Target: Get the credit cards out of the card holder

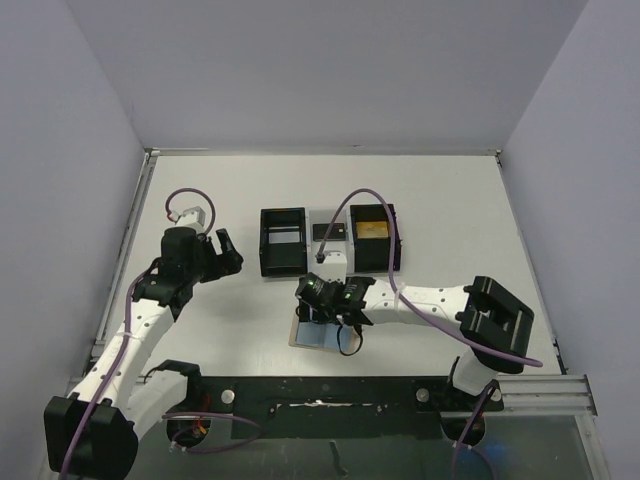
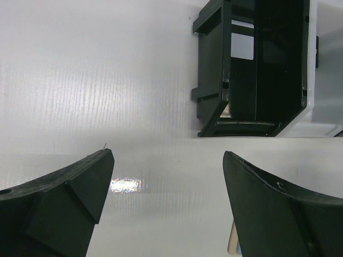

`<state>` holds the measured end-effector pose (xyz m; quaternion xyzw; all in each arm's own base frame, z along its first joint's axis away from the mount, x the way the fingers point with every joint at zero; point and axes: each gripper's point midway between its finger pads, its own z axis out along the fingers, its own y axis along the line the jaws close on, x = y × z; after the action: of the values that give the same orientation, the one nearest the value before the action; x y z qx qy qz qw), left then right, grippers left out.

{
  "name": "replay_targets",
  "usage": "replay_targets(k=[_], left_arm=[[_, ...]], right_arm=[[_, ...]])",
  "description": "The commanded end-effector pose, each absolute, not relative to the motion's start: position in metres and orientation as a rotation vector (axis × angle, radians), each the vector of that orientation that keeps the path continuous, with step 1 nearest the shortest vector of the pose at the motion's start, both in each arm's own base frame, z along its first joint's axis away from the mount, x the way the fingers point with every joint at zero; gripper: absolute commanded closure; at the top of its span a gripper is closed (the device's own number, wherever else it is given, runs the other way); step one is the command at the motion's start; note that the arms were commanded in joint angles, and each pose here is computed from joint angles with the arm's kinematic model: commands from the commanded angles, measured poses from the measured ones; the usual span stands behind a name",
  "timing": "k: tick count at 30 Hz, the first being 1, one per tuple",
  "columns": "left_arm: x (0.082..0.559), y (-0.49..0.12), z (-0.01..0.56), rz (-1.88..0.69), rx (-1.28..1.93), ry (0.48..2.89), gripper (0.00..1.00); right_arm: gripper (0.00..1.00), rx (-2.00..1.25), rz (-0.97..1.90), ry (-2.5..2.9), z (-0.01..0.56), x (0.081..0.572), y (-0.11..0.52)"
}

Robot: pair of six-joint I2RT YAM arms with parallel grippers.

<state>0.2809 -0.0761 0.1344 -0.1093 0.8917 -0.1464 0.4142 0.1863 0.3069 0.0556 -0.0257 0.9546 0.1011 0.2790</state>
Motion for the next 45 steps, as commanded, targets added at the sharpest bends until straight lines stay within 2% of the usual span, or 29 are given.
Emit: replay_targets(k=[1,12,21,26,31,35,41,45], left_arm=[[0.291,-0.075,0.151,-0.377,-0.284,2.179,0.17],[0.292,-0.078,0.148,-0.391,-0.273,2.191,0.18],[0.291,-0.078,0.146,-0.39,-0.273,2.197,0.17],[0.292,-0.079,0.146,-0.393,-0.269,2.2,0.17],[0.292,-0.08,0.145,-0.396,-0.268,2.206,0.18],[0.292,-0.081,0.144,-0.404,-0.261,2.211,0.18],[0.288,-0.09,0.145,-0.463,-0.246,2.226,0.18],[0.273,-0.137,0.155,-0.809,-0.136,2.193,0.18]], right_arm=[[0.26,-0.067,0.325,2.51,0.075,0.195,0.325],[0.27,-0.131,0.367,2.618,0.05,0.189,0.341],[0.37,-0.132,0.329,2.744,0.018,0.188,0.331],[0.51,-0.152,0.289,2.749,0.015,0.187,0.327],[0.6,-0.178,0.32,2.713,0.022,0.191,0.33],[0.76,-0.177,0.395,2.684,0.027,0.195,0.331],[0.79,-0.193,0.623,2.614,0.036,0.198,0.332],[0.79,-0.216,0.826,2.545,0.046,0.2,0.338]])
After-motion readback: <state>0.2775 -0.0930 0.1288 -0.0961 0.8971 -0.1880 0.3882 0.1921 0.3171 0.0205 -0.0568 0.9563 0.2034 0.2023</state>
